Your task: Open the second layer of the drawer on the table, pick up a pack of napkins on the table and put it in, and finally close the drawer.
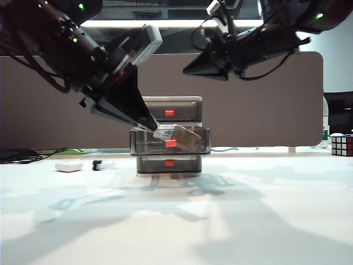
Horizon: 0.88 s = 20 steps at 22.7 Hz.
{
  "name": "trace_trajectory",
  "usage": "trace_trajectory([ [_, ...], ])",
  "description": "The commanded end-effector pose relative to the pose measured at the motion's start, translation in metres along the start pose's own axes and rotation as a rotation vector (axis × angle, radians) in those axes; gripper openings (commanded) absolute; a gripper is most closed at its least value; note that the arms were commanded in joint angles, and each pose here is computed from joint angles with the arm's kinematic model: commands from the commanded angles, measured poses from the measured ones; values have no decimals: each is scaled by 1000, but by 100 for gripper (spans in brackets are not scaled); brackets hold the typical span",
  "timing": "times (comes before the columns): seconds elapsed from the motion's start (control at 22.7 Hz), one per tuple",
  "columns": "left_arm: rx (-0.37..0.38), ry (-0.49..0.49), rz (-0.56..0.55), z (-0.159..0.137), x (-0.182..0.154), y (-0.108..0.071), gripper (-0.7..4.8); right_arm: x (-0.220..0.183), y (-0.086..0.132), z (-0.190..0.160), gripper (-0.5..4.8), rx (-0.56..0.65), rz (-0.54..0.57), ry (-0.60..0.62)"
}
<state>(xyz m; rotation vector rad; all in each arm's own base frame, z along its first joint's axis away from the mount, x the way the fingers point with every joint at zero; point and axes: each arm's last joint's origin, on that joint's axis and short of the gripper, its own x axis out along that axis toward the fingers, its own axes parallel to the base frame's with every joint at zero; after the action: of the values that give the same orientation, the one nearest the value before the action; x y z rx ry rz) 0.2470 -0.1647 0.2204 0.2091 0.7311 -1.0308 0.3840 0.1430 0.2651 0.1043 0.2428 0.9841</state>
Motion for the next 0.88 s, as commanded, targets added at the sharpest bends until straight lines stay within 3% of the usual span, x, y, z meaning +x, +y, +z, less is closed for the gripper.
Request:
trace_trajectory([
  [0.04, 11, -24, 1, 1, 7, 4, -6, 12, -5, 6, -5, -7, -1, -20],
  [0.53, 18, -75, 14, 1, 31, 16, -6, 44, -31, -3, -5, 24, -30, 18],
  [0.88, 37, -111, 102, 3, 39, 23, -6, 50, -37, -21, -5, 68, -59, 84],
])
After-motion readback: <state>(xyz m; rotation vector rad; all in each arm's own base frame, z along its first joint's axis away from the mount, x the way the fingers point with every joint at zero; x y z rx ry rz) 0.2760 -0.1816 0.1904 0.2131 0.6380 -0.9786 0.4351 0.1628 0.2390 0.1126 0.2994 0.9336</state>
